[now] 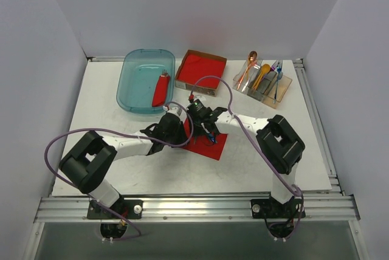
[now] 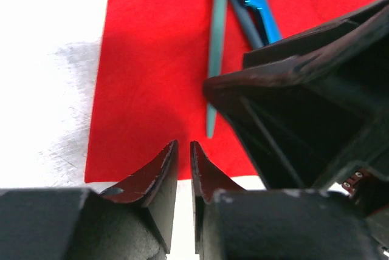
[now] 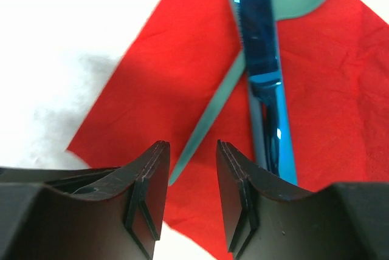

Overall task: Place the utensils on the paper napkin and roll it up
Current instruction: Adjust the utensils on the napkin.

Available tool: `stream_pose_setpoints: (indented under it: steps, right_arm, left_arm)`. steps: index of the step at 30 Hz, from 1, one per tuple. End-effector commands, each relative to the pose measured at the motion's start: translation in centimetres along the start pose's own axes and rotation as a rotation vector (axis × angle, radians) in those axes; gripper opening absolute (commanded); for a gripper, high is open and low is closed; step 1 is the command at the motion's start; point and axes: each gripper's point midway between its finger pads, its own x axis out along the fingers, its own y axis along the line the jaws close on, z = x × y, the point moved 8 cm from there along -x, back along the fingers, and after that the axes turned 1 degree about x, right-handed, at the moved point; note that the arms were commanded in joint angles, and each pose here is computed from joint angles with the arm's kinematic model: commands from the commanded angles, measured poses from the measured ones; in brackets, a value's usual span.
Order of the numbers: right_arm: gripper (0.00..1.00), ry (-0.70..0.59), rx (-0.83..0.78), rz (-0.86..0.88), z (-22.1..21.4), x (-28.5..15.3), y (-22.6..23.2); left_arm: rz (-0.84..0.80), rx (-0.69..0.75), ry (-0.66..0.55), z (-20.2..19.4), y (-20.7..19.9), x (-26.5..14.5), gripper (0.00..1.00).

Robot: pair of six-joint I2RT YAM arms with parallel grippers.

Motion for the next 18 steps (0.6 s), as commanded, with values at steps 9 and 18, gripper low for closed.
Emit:
stream_pose_setpoints:
  steps: [9,18]
  right_arm:
    - [0.31,-0.007,0.005,-0.109,0.3,1.2,0.2]
    - [0.14,-0.004,-0.028,-0.163,0.4,0.3,-0.3]
  left_arm:
    - [0.032,-0.049,-0.036,0.0,0.8,1.2,0.20]
    - [0.081,-0.046,-0.034,0.4,1.6,0.9,0.19]
